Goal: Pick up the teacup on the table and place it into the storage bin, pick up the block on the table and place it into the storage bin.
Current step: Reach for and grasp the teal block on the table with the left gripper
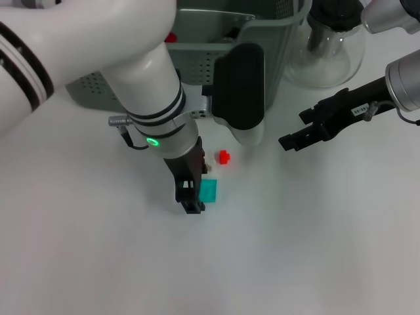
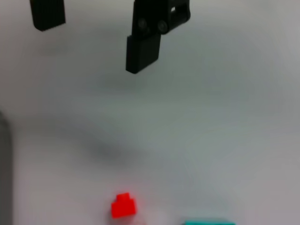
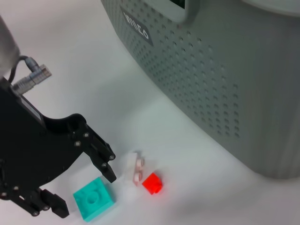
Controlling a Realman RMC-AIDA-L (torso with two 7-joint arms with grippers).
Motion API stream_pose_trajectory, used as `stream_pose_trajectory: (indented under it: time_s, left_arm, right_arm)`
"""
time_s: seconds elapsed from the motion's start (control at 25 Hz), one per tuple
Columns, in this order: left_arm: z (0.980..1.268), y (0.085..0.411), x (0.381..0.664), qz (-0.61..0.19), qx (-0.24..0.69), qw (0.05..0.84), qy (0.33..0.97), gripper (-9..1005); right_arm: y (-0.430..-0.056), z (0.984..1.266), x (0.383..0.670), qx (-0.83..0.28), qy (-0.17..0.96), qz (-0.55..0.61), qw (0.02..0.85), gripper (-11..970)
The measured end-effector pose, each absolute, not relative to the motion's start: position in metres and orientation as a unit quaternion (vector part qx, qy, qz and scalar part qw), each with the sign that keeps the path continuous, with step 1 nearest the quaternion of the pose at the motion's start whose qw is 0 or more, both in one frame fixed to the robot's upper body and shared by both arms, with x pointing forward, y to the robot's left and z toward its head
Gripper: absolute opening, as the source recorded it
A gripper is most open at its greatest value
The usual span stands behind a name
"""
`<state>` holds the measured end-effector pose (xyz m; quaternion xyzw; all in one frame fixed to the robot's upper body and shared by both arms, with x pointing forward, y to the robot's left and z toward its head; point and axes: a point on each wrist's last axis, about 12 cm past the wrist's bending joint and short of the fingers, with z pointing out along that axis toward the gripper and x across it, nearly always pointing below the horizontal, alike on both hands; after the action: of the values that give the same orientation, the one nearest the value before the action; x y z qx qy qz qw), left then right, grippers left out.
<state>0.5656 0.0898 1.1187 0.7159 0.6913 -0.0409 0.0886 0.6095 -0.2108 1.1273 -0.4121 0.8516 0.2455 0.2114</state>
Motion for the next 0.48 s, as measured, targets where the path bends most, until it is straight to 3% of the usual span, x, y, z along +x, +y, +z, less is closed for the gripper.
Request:
stream_pose_trajectory:
  time_s: [0.48]
  left_arm:
    - [1.1169, 0.0883, 0.5655, -0.044, 0.713, 0.084, 0.694, 583]
  right_arm:
    - [-0.2124, 1.1271, 0.6097, -0.411, 0.852, 0.244, 0.213, 883]
